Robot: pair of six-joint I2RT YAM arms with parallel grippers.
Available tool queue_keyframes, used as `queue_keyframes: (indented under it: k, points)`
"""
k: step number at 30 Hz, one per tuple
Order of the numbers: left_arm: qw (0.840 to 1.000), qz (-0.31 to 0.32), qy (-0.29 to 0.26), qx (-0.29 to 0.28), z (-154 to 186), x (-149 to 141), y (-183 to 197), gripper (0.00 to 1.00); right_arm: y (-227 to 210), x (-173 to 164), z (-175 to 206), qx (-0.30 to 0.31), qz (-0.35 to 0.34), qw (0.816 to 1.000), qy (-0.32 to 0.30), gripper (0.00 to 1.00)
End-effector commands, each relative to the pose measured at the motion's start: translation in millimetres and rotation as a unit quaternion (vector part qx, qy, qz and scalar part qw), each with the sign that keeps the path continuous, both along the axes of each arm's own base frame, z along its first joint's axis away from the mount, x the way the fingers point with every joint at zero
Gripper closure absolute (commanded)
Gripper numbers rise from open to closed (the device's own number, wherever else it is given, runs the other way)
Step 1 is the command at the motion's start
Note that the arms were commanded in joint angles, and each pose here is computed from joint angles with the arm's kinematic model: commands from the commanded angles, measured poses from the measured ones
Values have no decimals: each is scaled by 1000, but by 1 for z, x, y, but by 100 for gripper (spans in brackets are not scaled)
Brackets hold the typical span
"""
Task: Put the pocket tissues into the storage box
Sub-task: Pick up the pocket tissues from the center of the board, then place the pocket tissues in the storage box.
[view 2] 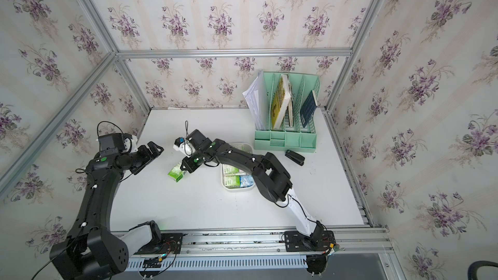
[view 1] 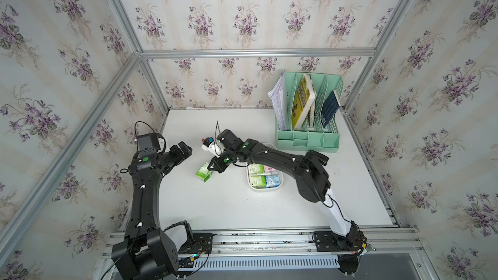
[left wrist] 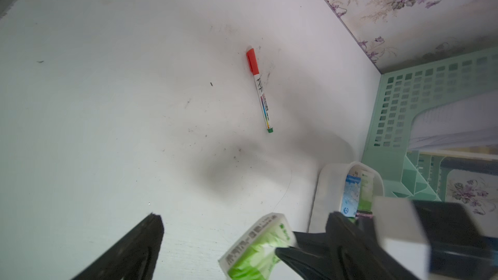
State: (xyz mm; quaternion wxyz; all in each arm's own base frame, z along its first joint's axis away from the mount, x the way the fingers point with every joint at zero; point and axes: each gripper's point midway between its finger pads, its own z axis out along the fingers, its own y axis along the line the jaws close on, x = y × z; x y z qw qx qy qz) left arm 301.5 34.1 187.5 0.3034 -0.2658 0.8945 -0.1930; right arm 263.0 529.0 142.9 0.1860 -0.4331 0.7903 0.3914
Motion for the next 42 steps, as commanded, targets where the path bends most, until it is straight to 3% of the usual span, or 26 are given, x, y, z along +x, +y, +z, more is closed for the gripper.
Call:
queue_keyframes:
  k: [1,9,14,24,32,35,39,42]
  points:
    - [999,-26,-24,-3,6,14,-18,1,-29,17,30,33,-54,998,-5,100]
    - [989,-136,-56,8,12,41,-95,1,-162,26,42,14,-210,978,-11,100]
    - [983,-177,-58,1,10,54,-129,1,-229,6,22,-10,-284,959,-3,100]
    - [978,-200,-50,8,8,64,-148,1,-248,-8,-28,-56,-318,945,54,100]
    - [978,-203,-45,17,10,67,-147,1,-243,-14,-47,-80,-302,946,84,100]
    - [979,-199,-46,19,10,68,-145,1,-240,-15,-49,-84,-293,948,87,87]
    - [979,-198,-42,18,8,68,-146,1,-236,-17,-48,-82,-284,951,91,60]
    - [979,-197,-42,19,8,69,-145,1,-233,-17,-46,-80,-279,952,95,53]
